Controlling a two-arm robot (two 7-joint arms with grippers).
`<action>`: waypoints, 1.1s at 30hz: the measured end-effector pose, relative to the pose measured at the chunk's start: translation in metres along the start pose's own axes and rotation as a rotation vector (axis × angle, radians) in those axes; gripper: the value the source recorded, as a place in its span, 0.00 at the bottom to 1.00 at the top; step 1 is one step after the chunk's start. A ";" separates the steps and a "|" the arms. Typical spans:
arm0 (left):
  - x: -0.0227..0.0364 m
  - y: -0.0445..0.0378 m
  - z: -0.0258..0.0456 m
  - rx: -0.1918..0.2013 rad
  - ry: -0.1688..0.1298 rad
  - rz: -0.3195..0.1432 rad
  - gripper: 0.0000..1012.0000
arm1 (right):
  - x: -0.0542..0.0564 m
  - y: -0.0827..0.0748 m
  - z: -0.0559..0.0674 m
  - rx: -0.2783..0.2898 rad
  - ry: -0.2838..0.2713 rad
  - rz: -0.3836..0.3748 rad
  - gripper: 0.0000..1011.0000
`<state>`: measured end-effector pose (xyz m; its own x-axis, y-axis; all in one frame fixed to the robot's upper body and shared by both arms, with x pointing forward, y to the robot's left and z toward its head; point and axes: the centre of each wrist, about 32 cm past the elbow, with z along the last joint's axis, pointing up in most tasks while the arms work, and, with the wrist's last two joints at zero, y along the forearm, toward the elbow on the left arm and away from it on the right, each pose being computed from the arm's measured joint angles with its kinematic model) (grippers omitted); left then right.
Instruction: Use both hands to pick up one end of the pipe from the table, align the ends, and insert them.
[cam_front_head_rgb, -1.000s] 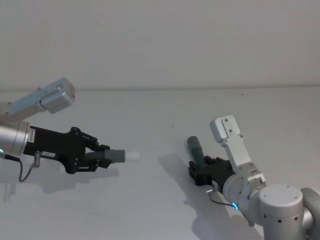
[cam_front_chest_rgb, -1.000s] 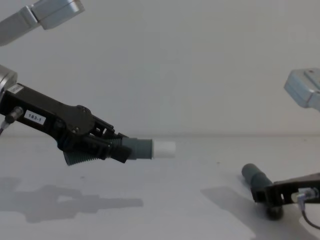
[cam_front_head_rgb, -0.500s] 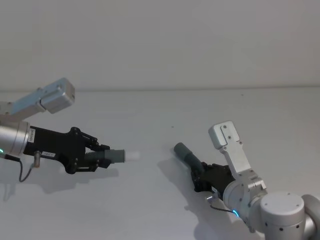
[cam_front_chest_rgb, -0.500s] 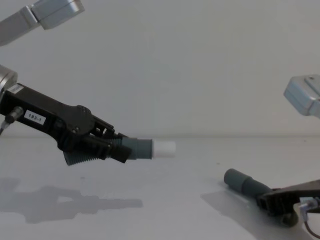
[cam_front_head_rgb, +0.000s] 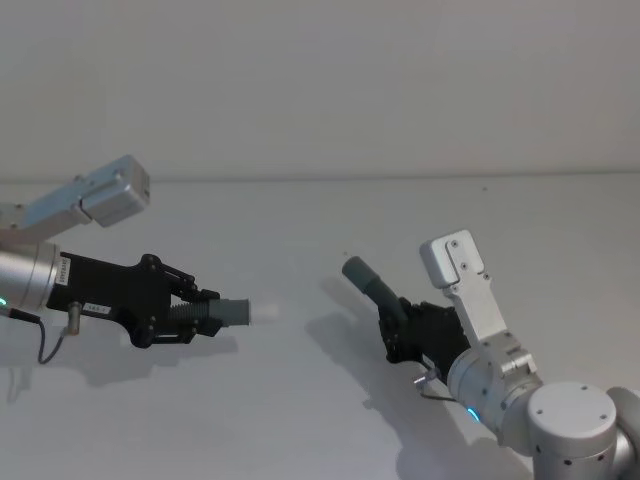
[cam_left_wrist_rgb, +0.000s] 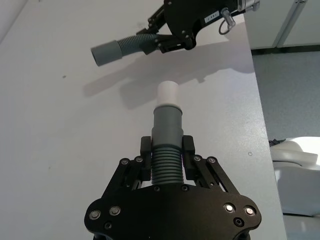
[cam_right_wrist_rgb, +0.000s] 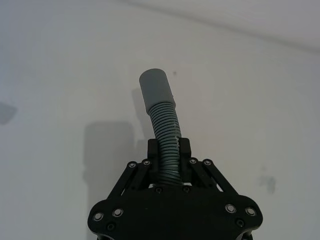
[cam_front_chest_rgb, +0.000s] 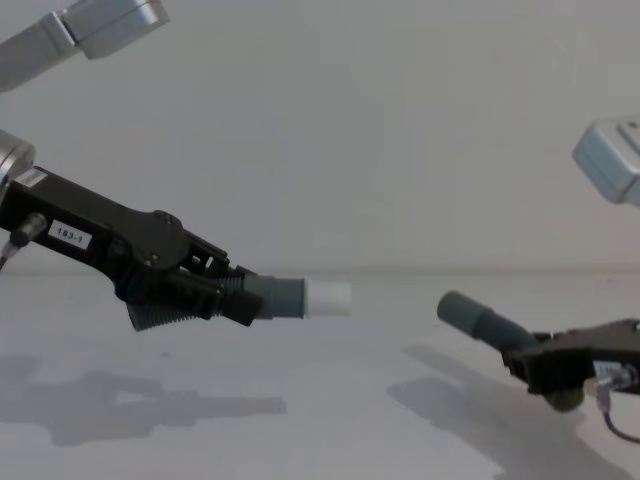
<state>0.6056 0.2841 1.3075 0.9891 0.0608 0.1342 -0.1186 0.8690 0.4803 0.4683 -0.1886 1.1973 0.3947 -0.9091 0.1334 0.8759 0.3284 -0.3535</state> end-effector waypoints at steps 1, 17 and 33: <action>0.0000 0.0000 0.0000 0.000 0.000 0.000 0.32 | 0.000 0.000 0.000 0.000 0.000 0.000 0.21; 0.0000 0.0000 0.0000 0.000 0.000 0.000 0.32 | 0.026 0.005 -0.002 0.247 -0.145 0.093 0.21; 0.0000 0.0000 0.0000 0.000 0.000 0.000 0.32 | 0.070 0.014 -0.004 0.475 -0.348 0.253 0.21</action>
<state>0.6056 0.2841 1.3075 0.9891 0.0608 0.1342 -0.1186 0.8690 0.4803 0.5069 -0.2482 1.1984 0.6022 -0.6786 0.4207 0.7399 0.6722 0.0252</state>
